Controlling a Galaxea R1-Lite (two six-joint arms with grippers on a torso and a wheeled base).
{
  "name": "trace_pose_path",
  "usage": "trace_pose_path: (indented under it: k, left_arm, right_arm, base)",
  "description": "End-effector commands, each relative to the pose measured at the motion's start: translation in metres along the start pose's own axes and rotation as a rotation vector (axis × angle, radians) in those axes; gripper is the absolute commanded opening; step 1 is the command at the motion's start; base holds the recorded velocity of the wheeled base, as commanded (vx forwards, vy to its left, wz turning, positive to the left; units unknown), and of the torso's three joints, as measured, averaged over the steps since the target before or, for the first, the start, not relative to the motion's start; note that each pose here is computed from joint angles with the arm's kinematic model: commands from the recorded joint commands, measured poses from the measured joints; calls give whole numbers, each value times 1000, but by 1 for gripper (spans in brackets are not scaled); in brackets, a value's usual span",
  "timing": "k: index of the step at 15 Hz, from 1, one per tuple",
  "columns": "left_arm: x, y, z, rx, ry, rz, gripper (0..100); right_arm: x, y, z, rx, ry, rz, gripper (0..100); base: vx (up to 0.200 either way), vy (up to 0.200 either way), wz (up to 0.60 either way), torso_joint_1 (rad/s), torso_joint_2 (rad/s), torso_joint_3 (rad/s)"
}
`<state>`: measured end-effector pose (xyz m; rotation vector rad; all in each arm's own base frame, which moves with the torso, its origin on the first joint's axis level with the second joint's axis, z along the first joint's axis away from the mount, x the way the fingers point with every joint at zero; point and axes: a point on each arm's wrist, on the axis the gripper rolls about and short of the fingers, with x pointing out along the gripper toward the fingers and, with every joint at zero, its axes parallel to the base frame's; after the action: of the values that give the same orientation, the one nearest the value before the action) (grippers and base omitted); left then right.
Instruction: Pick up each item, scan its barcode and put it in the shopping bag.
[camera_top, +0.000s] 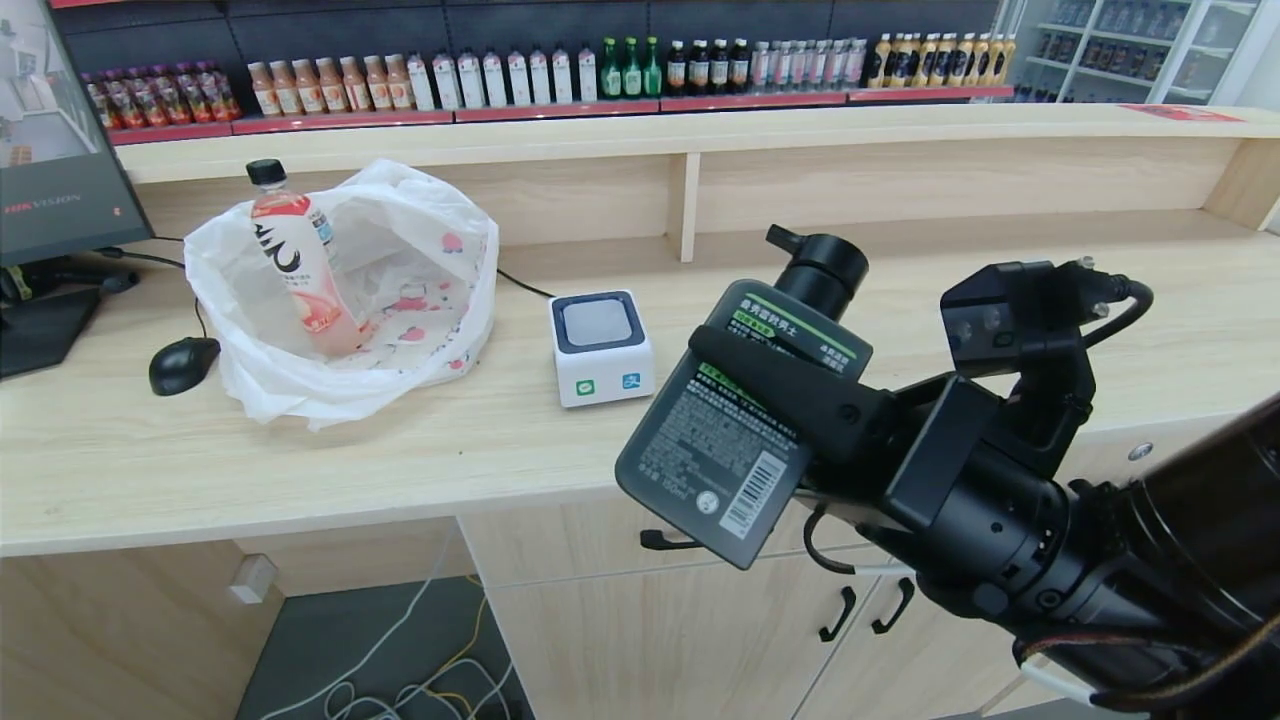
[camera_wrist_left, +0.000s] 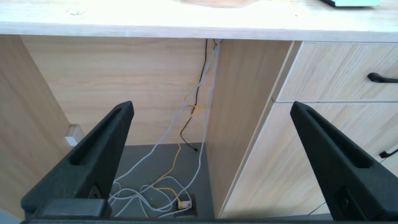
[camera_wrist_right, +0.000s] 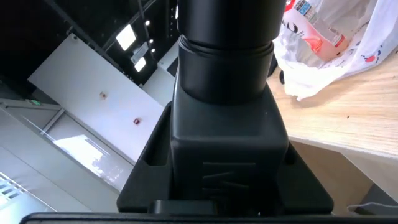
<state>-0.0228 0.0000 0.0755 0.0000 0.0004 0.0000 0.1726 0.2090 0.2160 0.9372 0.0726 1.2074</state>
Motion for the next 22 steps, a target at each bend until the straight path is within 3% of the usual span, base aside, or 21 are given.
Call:
trace_pose_path:
  k: [1, 16, 22]
  left_arm:
    - [0, 0, 0, 0, 0, 0, 100]
    - [0, 0, 0, 0, 0, 0, 100]
    - [0, 0, 0, 0, 0, 0, 100]
  right_arm:
    - [0, 1, 1, -1, -2, 4, 0]
    - [-5, 9, 2, -7, -4, 19, 0]
    - [-17, 5, -5, -83, 31, -17, 0]
  base:
    - [0, 0, 0, 0, 0, 0]
    - [0, 0, 0, 0, 0, 0]
    - [0, 0, 0, 0, 0, 0]
